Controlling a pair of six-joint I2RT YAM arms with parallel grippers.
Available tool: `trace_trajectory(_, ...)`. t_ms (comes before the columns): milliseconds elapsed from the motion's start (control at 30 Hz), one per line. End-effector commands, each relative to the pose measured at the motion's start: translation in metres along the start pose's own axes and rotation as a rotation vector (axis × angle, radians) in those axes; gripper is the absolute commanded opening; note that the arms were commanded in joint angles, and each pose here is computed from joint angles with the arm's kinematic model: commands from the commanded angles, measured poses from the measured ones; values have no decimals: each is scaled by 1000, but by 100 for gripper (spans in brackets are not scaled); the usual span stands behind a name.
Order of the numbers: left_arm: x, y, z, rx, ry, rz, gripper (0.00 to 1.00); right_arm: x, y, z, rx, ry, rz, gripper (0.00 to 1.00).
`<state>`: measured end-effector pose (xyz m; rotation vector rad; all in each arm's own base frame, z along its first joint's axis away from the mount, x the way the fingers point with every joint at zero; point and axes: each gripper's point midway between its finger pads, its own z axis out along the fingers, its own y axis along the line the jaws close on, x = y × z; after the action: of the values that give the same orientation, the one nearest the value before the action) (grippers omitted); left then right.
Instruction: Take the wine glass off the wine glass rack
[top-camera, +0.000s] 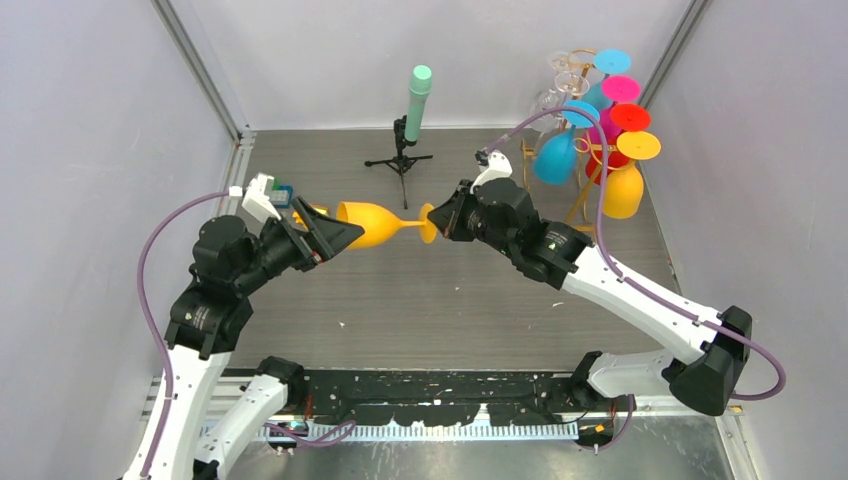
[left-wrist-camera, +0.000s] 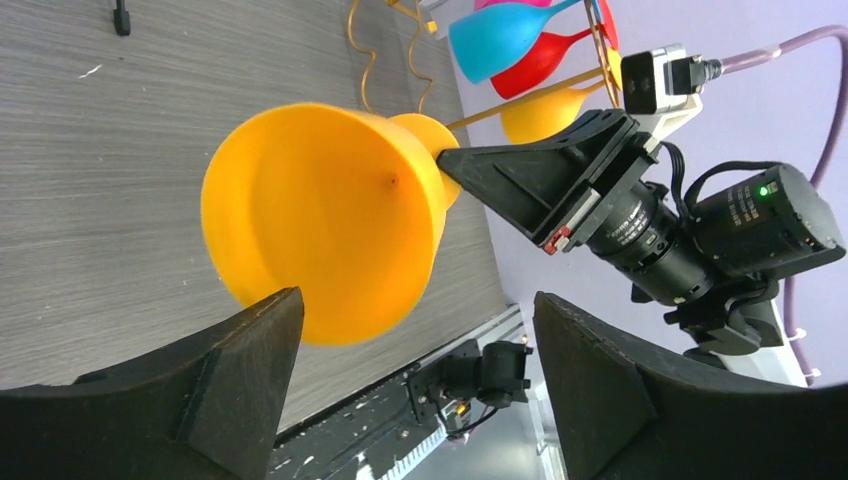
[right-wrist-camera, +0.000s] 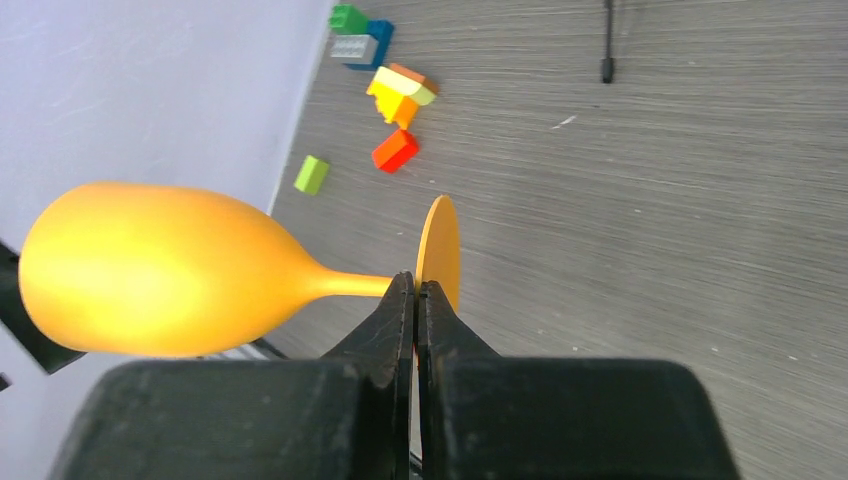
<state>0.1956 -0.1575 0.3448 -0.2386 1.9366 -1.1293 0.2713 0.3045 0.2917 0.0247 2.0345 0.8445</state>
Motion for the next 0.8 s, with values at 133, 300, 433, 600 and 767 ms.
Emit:
trace_trajectory(133,-24,-26,7,47,-25,-20,64,-16,46,-13,-212,-39,75,0)
trace_trajectory(300,-20,-20,15,25,13,-44,36,-8,37,-9,-184,-34,62,0)
trace_trajectory(433,-17,-15,18,12,23,-42,0,-2,26,-1,-134,-24,35,0)
trace_trajectory(600,-19,-7,22,-20,24,9,0,6,16,6,-77,17,-19,55)
trace_trajectory(767,-20,15,31,-120,85,139,0,-7,-1,-16,6,-4,-94,73)
